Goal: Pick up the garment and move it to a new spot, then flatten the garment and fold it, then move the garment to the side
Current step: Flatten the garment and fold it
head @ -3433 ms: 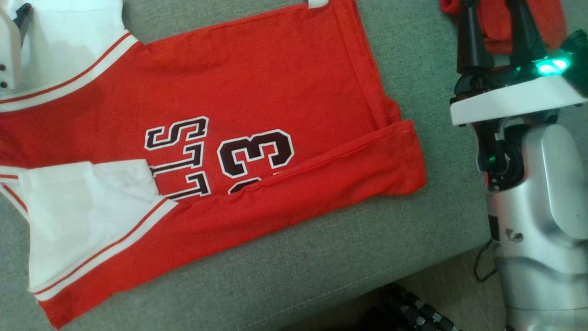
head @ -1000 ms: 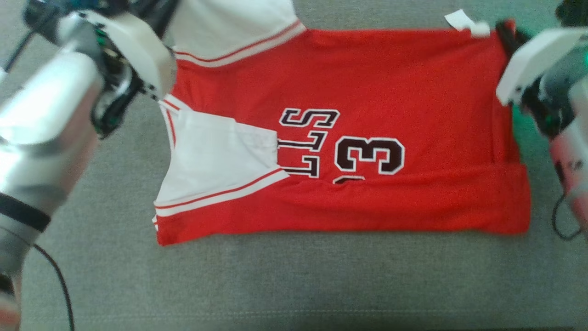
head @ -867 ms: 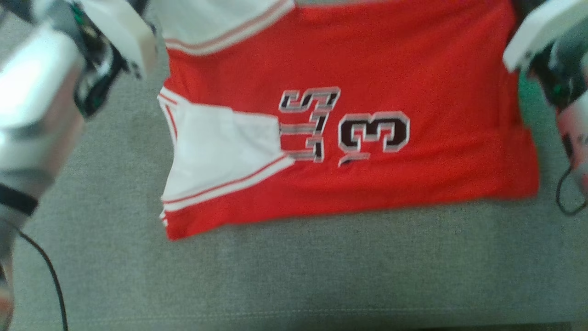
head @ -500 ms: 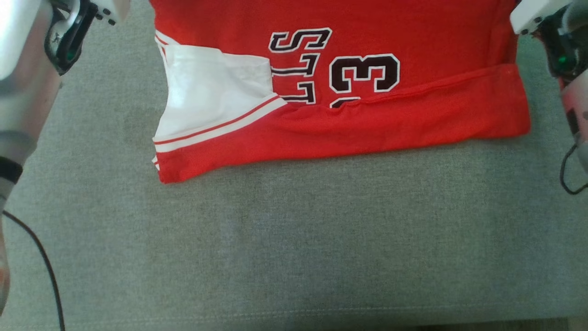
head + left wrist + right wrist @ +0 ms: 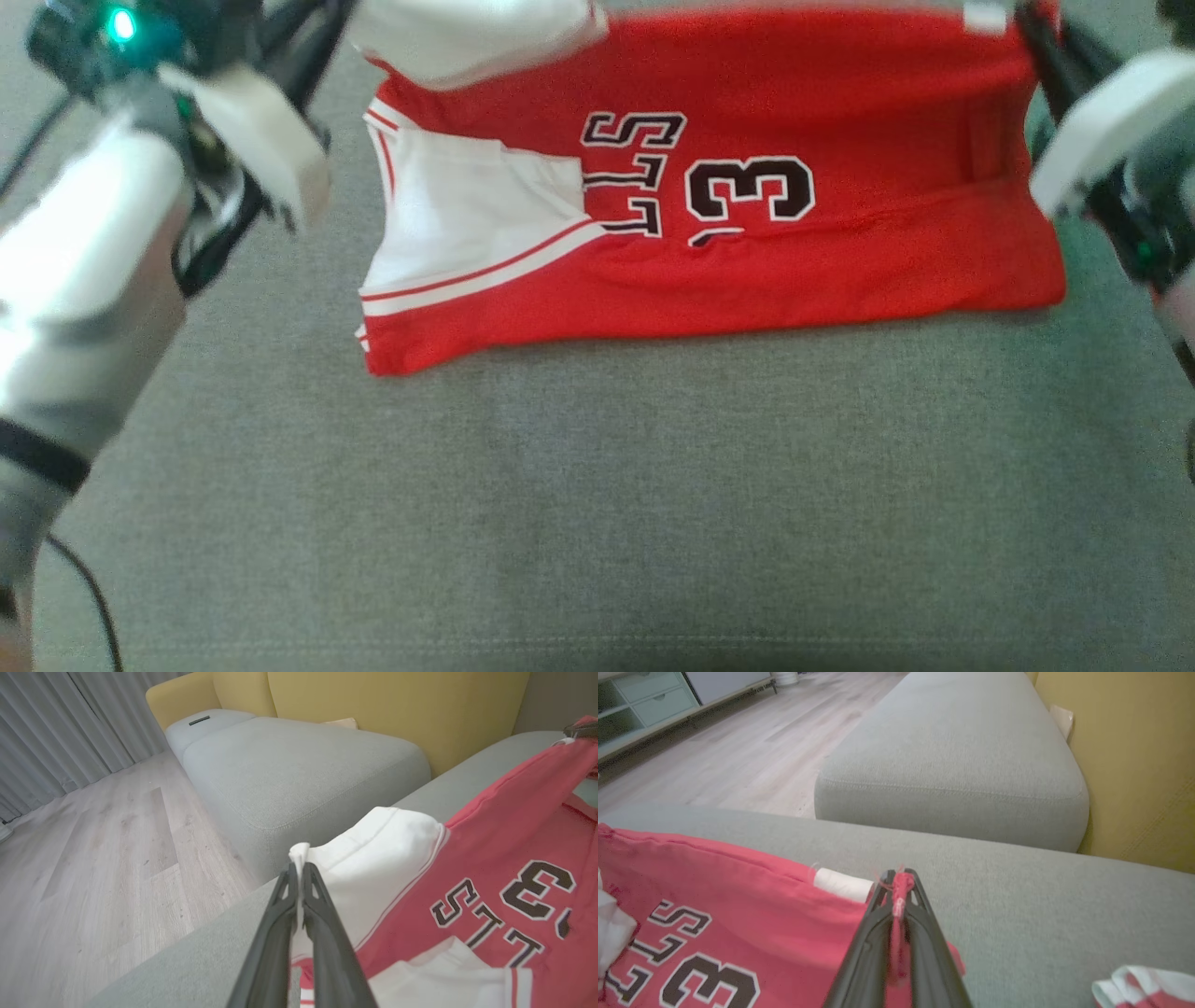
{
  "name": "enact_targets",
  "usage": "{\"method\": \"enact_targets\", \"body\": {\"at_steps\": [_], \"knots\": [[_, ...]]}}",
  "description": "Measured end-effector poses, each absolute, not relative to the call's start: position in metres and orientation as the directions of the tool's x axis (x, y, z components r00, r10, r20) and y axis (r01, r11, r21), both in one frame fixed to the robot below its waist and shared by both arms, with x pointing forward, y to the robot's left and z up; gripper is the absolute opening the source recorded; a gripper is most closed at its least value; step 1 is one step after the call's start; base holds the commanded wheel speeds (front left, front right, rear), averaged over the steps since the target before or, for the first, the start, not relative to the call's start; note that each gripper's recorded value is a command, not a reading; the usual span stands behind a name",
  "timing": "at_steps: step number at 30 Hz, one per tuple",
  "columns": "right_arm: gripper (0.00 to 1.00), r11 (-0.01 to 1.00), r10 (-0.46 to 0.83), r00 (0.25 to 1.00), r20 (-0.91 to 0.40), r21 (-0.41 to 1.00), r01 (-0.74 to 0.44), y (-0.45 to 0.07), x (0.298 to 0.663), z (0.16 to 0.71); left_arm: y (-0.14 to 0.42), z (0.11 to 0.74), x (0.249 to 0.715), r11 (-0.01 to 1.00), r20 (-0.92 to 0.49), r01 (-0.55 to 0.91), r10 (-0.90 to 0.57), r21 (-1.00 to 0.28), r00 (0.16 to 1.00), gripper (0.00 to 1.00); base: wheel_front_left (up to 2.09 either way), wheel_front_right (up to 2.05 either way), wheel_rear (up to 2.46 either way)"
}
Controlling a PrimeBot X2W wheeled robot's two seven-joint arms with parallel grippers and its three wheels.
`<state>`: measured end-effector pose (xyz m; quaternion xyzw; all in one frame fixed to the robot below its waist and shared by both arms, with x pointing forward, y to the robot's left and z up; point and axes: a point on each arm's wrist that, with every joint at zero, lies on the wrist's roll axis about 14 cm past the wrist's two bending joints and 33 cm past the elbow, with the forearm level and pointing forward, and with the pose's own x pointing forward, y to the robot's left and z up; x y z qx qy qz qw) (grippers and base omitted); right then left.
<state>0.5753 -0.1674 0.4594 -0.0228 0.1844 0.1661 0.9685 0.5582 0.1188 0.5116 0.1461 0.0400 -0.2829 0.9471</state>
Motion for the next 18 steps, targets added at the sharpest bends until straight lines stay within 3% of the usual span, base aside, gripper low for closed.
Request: {"method": "enact_targets", "body": {"at_steps": [7, 18], "knots": [[0.00, 0.919, 0.340, 0.807, -0.483, -0.010, -0.393, -0.176, 0.540, 0.446, 0.127, 0.495, 0.512, 0.762, -0.260, 0.604, -0.549, 0.234, 0.794, 0.00, 0.00, 0.00, 0.00], [0.00, 0.896, 0.326, 0.680, -0.657, -0.013, -0.443, -0.189, 0.498, 0.419, 0.127, 0.451, 0.438, 0.693, -0.506, 0.714, -0.583, 0.097, 0.635, 0.00, 0.00, 0.00, 0.00]]}}
